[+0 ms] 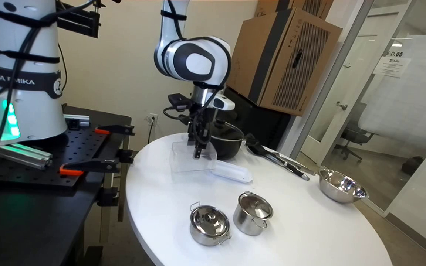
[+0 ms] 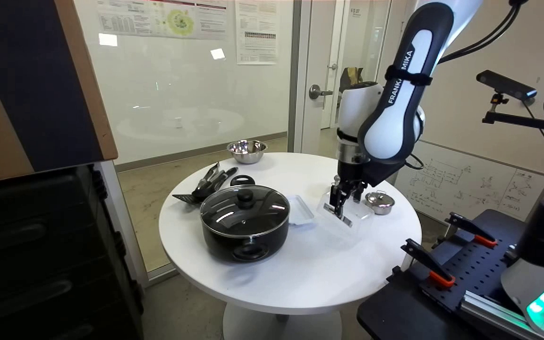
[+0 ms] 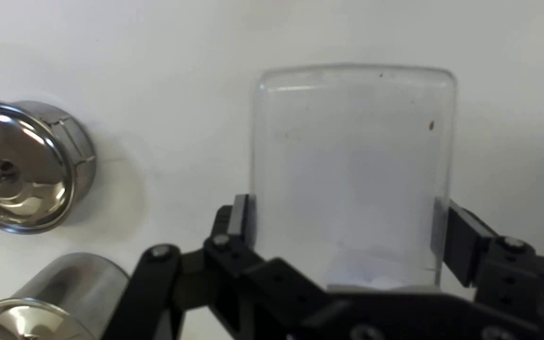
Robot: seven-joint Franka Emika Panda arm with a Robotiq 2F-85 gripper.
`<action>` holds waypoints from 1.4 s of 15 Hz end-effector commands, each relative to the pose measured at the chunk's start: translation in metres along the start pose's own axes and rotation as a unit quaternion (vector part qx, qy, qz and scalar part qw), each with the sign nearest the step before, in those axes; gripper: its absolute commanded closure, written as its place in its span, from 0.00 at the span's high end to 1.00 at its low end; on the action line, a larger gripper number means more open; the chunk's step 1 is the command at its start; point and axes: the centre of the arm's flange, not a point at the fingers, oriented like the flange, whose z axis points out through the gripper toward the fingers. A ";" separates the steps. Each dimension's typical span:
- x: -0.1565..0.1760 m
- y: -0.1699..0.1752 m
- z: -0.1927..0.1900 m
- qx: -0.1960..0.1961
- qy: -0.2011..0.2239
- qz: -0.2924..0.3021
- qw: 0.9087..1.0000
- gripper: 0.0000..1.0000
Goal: Put the clear bowl on the white plate
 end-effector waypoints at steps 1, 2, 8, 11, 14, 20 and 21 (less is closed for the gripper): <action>0.014 0.006 -0.013 0.018 -0.008 0.017 1.000 0.65; 0.021 0.005 -0.010 0.022 -0.013 0.024 0.999 0.65; 0.070 -0.007 -0.018 0.038 -0.020 0.070 0.997 0.65; 0.098 -0.004 -0.029 0.038 -0.013 0.088 0.995 0.65; 0.122 -0.003 -0.033 0.037 -0.013 0.103 0.994 0.65; 0.139 -0.006 -0.020 0.041 -0.020 0.112 0.993 0.65; 0.129 -0.003 -0.024 0.034 -0.010 0.105 0.994 0.90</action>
